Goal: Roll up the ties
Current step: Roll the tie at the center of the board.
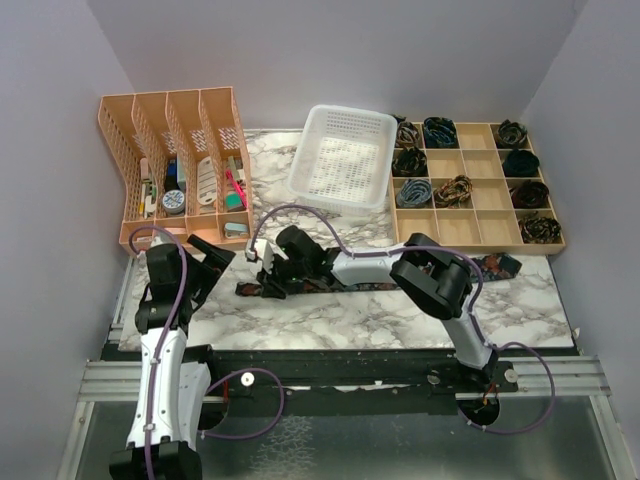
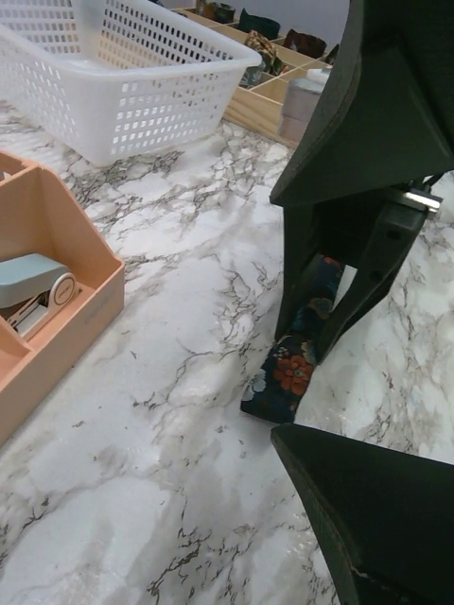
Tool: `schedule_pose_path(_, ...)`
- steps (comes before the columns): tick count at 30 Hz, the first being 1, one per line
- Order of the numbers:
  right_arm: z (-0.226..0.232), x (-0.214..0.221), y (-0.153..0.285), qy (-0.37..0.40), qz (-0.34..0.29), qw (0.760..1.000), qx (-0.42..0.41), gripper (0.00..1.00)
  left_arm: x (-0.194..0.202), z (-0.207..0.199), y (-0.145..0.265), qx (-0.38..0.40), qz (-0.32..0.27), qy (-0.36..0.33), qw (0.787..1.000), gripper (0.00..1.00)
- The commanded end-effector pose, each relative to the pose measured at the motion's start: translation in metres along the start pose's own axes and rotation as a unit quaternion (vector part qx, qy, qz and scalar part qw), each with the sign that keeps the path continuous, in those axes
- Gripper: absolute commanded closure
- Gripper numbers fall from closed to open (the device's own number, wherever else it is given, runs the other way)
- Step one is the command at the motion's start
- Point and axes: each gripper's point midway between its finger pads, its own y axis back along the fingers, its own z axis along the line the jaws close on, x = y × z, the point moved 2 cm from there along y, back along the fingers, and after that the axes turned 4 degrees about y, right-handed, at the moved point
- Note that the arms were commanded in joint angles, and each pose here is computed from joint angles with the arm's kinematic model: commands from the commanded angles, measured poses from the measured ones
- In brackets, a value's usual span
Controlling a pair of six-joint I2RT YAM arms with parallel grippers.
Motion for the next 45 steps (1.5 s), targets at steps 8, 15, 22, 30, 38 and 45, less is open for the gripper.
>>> schedule_pose_path(8, 0.017, -0.018, 0.023, -0.063, 0.027, 0.998, -0.015, 0.28, -0.008, -0.007, -0.035, 0.059, -0.015, -0.004, 0.998, 0.04)
schedule_pose_path(15, 0.023, -0.024, 0.081, -0.266, -0.011, 0.958, 0.106, 0.23, -0.035, -0.017, -0.007, 0.054, -0.093, -0.104, 0.989, 0.01)
schedule_pose_path(22, 0.035, -0.007, 0.111, -0.378, -0.046, 0.913, 0.147, 0.2, -0.017, -0.026, 0.0, 0.064, -0.02, -0.1, 0.993, 0.01)
schedule_pose_path(30, 0.027, -0.003, 0.126, -0.448, -0.073, 0.869, 0.198, 0.0, -0.011, -0.031, -0.004, 0.073, 0.008, -0.076, 0.994, 0.01)
schedule_pose_path(38, 0.005, -0.015, 0.144, -0.443, -0.102, 0.853, 0.258, 0.01, -0.002, -0.002, -0.014, 0.02, -0.002, 0.006, 1.0, 0.01)
schedule_pose_path(45, 0.01, -0.029, 0.12, -0.44, -0.097, 0.869, 0.206, 0.28, 0.0, 0.014, -0.026, 0.016, -0.036, 0.095, 0.995, 0.01)
